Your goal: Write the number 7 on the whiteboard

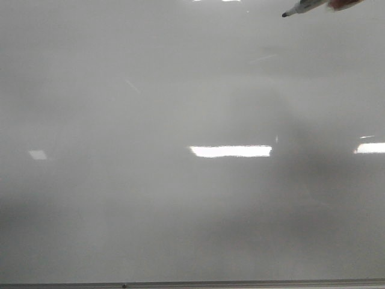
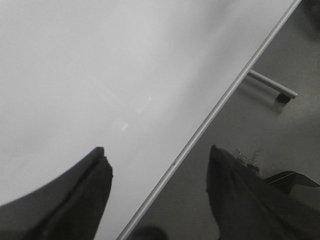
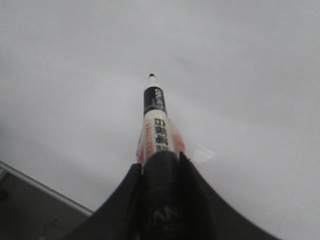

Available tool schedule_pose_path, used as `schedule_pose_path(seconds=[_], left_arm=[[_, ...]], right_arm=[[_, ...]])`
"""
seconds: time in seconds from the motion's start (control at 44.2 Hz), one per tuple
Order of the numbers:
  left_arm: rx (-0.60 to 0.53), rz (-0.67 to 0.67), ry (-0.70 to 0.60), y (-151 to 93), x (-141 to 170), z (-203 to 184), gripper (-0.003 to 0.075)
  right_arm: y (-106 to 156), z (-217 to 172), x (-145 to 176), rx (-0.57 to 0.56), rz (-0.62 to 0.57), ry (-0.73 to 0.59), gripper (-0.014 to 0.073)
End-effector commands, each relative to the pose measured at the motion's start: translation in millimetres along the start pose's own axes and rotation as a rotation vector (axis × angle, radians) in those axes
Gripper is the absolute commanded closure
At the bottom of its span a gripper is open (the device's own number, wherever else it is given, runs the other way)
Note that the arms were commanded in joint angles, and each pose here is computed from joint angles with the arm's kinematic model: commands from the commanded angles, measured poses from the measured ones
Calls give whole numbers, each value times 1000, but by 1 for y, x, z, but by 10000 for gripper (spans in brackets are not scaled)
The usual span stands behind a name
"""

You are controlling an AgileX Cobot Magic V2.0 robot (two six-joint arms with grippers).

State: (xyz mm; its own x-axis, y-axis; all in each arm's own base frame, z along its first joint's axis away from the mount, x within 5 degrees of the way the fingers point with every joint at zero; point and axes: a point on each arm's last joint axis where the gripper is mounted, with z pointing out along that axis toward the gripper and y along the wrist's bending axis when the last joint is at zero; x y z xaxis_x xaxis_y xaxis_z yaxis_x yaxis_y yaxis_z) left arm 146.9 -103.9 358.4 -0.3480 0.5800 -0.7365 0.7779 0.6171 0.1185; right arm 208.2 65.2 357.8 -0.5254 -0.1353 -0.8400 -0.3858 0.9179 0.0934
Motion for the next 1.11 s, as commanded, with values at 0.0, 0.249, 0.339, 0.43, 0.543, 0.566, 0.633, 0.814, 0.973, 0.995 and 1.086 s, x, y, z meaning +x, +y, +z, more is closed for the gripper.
schedule_pose_path(seconds=[0.0, 0.249, 0.339, 0.43, 0.543, 0.566, 0.633, 0.814, 0.973, 0.995, 1.086], left_arm=[[-27, -28, -99, 3, -13, -7, 302], [-29, -28, -102, 3, -13, -7, 302], [-29, -29, -104, 3, -13, -7, 302], [-29, -29, -104, 3, -13, -7, 302], [-29, -29, -104, 3, -13, -7, 302], [-29, -29, -104, 3, -13, -7, 302], [-29, -29, -104, 3, -13, -7, 302], [-29, -29, -104, 3, -13, -7, 302], [-29, -29, -104, 3, -13, -7, 302], [-29, -29, -104, 3, -13, -7, 302], [-29, -29, -104, 3, -13, -7, 302]], right_arm=[[-3, -1, -24, 23, 16, -127, 663], [-11, 34, -34, 32, 29, -78, 663], [-15, 45, -35, 44, 34, -83, 663], [-18, 55, -35, 57, 39, -92, 663], [-21, 63, -34, 68, 42, -86, 663], [-22, 62, -34, 73, 34, -83, 663], [-28, 58, -32, 95, 17, -61, 663], [-48, 38, -29, 159, 45, -39, 659], [-47, 40, -27, 152, 22, -8, 659], [-46, 41, -26, 146, 17, 0, 659], [-40, 48, -20, 108, -8, 64, 659]])
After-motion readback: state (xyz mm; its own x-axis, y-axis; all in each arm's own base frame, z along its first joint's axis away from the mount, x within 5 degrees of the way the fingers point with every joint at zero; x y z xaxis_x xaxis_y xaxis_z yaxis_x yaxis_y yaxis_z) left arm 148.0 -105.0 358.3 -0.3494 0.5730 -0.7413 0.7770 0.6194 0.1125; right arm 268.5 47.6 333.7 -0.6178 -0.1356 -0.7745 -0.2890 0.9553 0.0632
